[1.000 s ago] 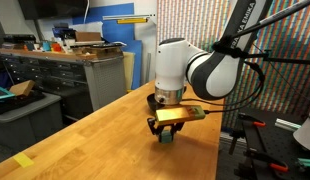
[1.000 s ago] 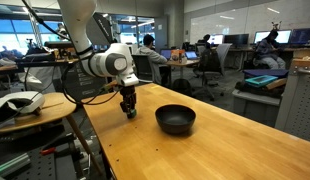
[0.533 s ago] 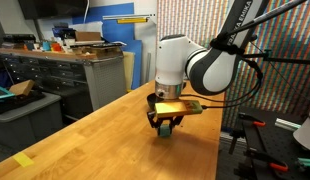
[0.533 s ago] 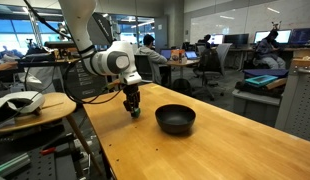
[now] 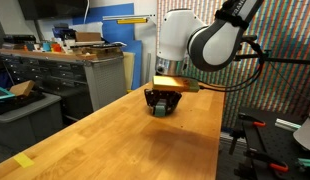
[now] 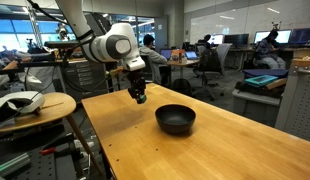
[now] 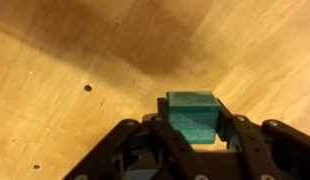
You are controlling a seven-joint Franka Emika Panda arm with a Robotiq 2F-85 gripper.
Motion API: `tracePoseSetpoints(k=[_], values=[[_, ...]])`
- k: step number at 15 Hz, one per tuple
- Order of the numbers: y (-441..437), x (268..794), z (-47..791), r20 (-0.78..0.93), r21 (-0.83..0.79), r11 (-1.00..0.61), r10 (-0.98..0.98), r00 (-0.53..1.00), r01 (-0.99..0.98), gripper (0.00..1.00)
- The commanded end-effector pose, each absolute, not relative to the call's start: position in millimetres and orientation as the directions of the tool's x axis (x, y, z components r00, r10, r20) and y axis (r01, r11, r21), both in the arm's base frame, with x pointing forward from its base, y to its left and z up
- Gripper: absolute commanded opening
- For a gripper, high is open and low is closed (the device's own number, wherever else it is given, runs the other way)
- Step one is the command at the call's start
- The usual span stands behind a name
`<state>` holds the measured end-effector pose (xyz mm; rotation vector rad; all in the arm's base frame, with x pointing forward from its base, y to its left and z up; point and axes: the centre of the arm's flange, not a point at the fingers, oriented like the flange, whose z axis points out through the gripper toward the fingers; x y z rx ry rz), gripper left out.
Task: Put the block in the bowl
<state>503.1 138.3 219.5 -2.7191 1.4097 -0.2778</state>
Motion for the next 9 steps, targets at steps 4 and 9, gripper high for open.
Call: tracePoseSetpoints(k=[4, 9], values=[[85, 531, 290, 0.171, -0.236, -0.508, -0.861, 0.48, -0.828, 0.21], [29, 564, 304, 0.176, -0.265, -0.448, -0.893, 0.414, -0.854, 0.21]])
